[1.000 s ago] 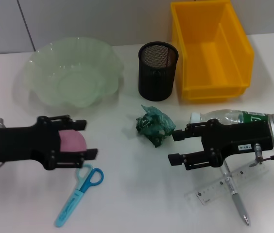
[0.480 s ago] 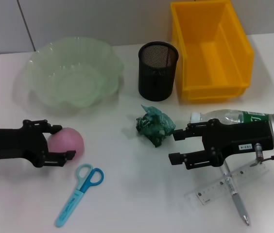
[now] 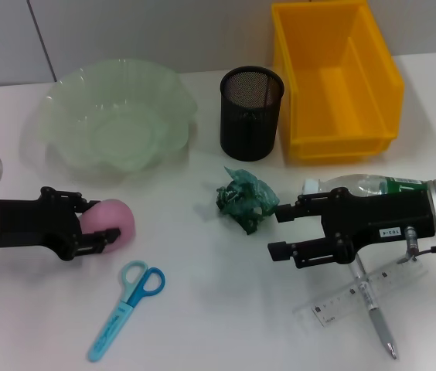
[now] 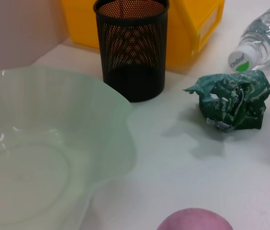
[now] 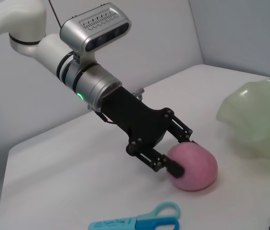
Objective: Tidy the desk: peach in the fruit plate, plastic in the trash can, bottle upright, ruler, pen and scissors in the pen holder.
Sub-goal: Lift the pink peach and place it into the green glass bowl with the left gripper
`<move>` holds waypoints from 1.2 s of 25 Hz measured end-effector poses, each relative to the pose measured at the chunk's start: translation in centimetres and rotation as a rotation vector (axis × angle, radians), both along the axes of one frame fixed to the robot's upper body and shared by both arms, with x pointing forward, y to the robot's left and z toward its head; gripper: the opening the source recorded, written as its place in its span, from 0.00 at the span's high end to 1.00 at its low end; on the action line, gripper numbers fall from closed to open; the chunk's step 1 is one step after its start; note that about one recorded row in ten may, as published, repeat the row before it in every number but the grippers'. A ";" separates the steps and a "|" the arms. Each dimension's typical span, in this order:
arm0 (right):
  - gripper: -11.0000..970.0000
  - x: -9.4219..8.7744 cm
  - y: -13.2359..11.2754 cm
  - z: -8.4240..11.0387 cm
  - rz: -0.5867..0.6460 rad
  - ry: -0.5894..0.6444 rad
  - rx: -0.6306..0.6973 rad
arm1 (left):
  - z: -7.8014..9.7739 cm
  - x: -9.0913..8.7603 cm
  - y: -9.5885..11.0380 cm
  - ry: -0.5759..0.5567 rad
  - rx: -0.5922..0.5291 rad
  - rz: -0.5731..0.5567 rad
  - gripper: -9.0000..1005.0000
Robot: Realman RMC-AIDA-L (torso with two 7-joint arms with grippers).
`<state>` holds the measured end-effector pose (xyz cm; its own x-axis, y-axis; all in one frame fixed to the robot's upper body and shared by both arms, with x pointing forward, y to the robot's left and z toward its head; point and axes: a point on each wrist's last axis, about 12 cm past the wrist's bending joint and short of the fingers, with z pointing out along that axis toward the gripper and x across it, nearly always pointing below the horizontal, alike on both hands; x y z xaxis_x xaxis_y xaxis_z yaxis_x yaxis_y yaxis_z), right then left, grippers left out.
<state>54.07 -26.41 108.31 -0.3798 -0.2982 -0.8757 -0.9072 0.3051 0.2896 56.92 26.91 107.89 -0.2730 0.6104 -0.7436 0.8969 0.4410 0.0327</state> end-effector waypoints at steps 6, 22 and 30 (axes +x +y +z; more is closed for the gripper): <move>0.23 0.0 -0.1 0.0 -0.001 -0.001 -0.002 | 0.6 -0.1 -0.2 0.017 -0.033 -0.014 0.49; 0.23 0.1 0.0 0.1 -0.003 -0.004 0.006 | 3.5 4.8 0.5 -0.218 -0.459 0.393 0.70; 0.23 0.1 0.1 0.2 0.002 -0.003 0.011 | 2.1 6.9 -1.4 -0.198 -0.333 0.477 0.75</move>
<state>54.13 -26.33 108.50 -0.3763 -0.2894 -0.8801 -0.9088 0.3001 0.2899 63.84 25.49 109.96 -0.2962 0.1808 -0.9379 0.5891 0.8075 -0.0304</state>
